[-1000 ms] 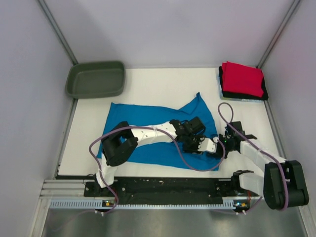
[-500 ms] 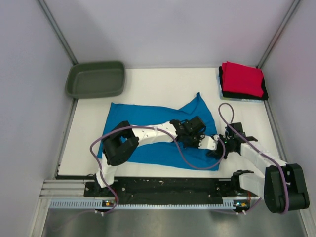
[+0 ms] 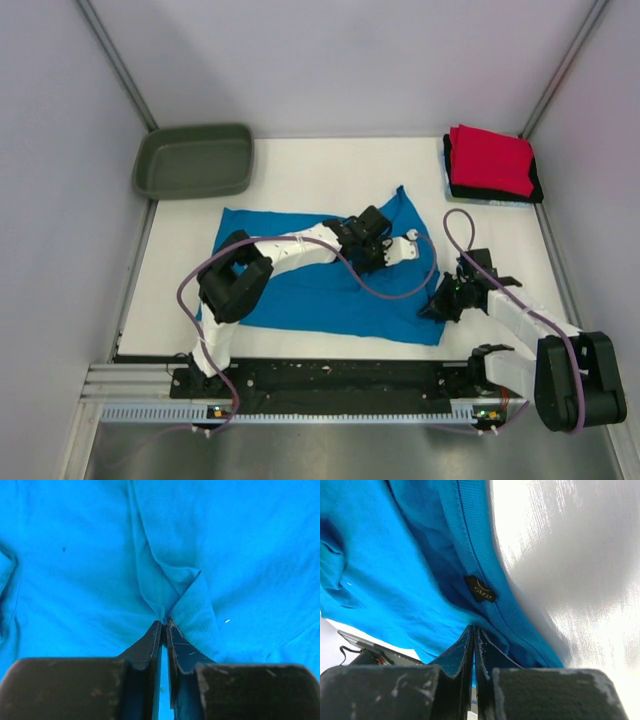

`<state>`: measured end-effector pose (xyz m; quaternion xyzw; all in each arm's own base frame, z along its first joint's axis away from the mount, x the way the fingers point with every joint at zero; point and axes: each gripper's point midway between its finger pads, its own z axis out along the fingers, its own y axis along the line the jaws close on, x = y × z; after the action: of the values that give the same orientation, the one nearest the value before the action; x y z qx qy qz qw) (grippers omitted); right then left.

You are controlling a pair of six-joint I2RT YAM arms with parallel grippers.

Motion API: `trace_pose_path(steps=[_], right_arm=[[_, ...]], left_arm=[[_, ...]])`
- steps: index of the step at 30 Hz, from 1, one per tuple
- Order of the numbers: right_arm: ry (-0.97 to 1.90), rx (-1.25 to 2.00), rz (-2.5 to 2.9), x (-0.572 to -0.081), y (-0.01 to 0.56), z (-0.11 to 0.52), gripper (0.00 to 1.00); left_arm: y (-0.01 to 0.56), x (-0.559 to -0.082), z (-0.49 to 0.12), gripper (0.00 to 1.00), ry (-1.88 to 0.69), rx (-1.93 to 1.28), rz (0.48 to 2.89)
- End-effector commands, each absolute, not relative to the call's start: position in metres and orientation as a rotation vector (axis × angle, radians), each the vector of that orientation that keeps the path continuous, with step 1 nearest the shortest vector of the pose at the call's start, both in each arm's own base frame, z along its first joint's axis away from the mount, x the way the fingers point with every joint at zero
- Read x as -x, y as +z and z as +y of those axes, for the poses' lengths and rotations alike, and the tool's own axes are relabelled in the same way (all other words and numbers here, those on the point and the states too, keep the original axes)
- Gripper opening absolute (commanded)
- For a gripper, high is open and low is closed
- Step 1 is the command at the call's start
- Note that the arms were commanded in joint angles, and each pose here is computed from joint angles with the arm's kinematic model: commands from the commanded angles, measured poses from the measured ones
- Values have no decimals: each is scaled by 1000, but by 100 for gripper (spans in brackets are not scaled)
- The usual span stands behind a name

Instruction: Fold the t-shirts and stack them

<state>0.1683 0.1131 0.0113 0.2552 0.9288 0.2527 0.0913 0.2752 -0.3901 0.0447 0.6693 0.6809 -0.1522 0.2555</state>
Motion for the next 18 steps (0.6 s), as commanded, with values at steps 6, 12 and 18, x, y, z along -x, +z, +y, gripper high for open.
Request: trace_pose_path(steps=[6,12,18], right_arm=[[583,-807,2793,-159,-11,94,0],[581,-802,2788,-160,-9,94,0],[584,-796,2786,-160,-9,94,0]], left_arm=[[66,-317,-363,45,-421,-1490,2053],[97,-306,-372,37,-500,-1509,1967],[120,-230,-406,6,-724,-1796,1716]])
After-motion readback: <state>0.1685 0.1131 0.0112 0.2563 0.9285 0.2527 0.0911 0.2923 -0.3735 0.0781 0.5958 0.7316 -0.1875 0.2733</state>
